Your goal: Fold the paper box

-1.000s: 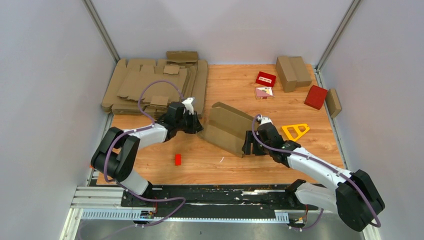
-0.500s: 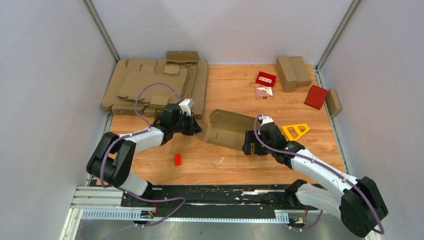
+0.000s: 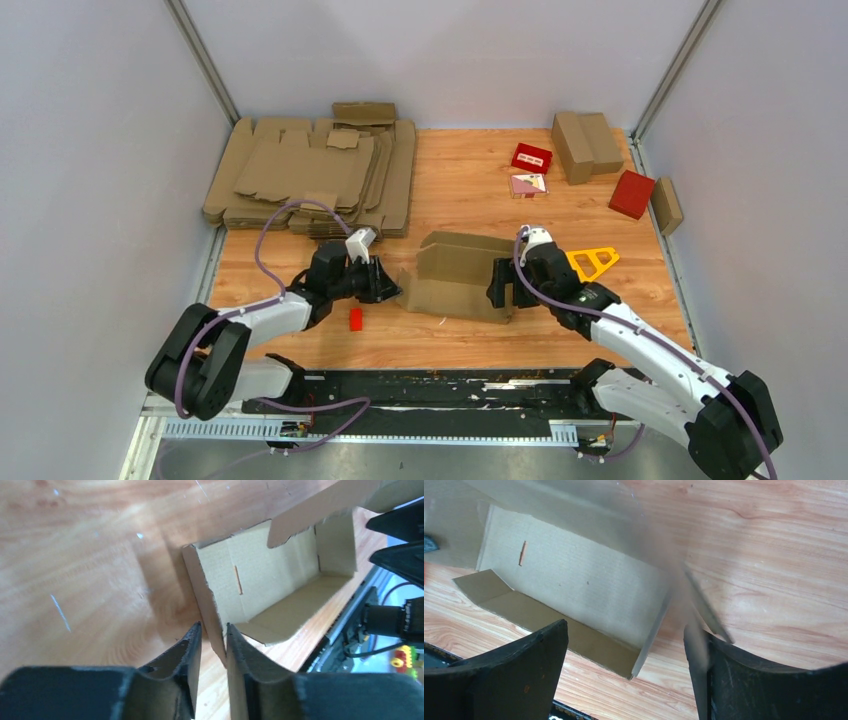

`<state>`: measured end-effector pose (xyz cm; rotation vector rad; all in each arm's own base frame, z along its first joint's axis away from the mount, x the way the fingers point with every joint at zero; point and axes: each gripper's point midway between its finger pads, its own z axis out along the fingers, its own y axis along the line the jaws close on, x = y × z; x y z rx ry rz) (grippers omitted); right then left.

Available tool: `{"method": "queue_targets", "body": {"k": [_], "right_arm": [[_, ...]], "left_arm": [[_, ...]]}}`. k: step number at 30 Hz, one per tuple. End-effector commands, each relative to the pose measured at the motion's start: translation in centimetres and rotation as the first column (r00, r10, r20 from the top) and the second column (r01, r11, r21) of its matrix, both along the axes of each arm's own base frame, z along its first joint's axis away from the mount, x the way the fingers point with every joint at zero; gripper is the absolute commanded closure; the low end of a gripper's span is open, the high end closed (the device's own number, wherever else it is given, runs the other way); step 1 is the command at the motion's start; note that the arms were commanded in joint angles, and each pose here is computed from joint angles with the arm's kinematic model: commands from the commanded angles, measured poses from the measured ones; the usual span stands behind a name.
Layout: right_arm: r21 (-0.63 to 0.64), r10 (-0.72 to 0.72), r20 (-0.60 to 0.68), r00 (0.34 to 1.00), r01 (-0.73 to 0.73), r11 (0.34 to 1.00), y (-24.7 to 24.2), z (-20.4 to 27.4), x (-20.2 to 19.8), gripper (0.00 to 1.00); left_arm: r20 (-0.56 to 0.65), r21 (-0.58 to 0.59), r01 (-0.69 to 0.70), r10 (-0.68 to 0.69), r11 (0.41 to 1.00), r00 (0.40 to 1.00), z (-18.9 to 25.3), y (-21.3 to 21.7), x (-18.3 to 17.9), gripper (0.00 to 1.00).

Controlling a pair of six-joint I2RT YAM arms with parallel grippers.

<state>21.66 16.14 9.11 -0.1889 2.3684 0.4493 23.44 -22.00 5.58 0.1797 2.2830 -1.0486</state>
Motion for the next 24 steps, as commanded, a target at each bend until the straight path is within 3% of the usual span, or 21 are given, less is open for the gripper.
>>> {"method": "queue_targets", "body": {"k": [1,5,8,11,16,24], "right_arm": [[-0.003,-0.017,0.007,1.000,0.017,1.000,-0.4,-0.7,0.0,0.18],[0.007,-0.011,-0.008,1.000,0.011,1.000,-0.4,-1.2,-0.6,0.22],[0.014,-0.009,-0.001,1.000,0.009,1.000,-0.5,-1.2,-0.8,0.24],[0.017,-0.007,0.002,1.000,0.007,1.000,-0.5,-1.3,-0.8,0.26],[0.018,-0.002,-0.008,1.000,0.002,1.000,-0.3,-1.5,-0.9,0.32],[0.032,0.006,-0.030,1.000,-0.005,0.999,0.1,-1.9,-1.0,0.34]], "left_arm": [[0.060,-0.020,-0.009,0.011,1.000,0.998,2.0,-0.2,0.3,0.60],[0.087,0.048,-0.020,0.015,0.999,0.996,3.4,0.2,1.5,0.46],[0.129,0.071,-0.027,0.018,0.997,0.992,5.4,0.2,2.7,0.41],[0.158,0.089,-0.034,0.020,0.995,0.987,6.6,0.0,3.9,0.54],[0.113,0.142,-0.027,0.011,0.990,0.994,5.7,-0.9,6.5,0.97],[0.010,0.121,0.105,-0.107,0.987,0.994,3.1,-4.2,8.5,1.00]]}}
